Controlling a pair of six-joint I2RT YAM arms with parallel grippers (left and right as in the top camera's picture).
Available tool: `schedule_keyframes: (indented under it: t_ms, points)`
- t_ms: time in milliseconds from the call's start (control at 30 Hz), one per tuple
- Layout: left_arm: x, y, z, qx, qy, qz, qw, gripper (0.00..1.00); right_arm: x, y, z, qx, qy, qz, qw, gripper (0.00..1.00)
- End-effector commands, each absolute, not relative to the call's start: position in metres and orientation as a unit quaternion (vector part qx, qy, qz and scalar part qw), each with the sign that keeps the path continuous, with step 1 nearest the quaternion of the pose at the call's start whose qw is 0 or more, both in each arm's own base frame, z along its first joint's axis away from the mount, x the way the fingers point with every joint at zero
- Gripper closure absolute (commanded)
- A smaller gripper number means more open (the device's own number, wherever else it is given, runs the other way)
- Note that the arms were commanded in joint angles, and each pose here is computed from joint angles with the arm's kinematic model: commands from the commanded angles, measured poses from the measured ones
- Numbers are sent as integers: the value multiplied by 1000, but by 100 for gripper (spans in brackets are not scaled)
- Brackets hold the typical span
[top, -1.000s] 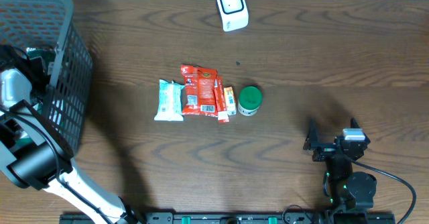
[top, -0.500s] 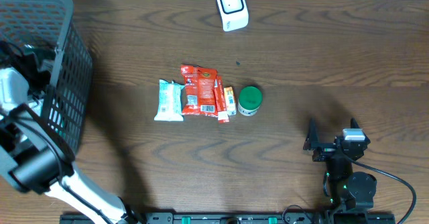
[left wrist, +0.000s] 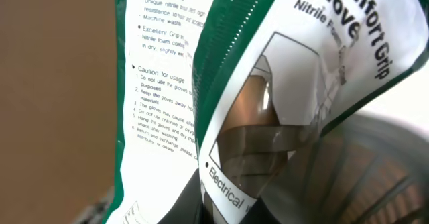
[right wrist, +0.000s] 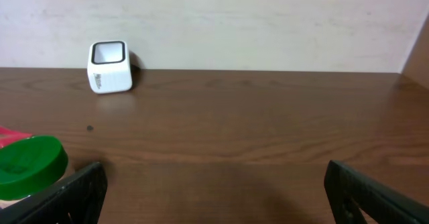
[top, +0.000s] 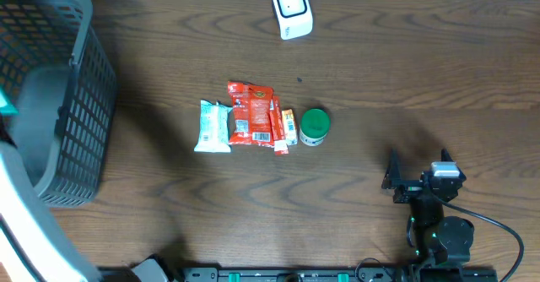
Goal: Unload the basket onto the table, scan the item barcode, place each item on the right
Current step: 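Lift the gloves pack out and carry it right past the scanner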
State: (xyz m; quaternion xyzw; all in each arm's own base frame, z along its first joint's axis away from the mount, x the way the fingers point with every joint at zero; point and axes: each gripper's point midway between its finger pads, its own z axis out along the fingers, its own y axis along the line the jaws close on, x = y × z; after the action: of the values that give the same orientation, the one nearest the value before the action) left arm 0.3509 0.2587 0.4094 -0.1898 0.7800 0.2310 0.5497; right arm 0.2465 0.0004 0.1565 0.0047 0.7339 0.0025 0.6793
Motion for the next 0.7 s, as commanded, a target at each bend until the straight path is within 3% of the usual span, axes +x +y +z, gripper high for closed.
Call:
schedule_keyframes:
  t_ms: [0,267,400,667]
  points:
    - [334,231,458,-192,739,217,608,93,247,2,155,6,736,8,677,1]
    - [319,120,497,-103,729,120,666,93,247,2,155,6,736,8,677,1]
    - [319,65,475,-85,764,33,639,93,247,2,155,6,736,8,677,1]
    - [338,-24,388,-33,860,-81,503,93,247,2,155,6,736,8,677,1]
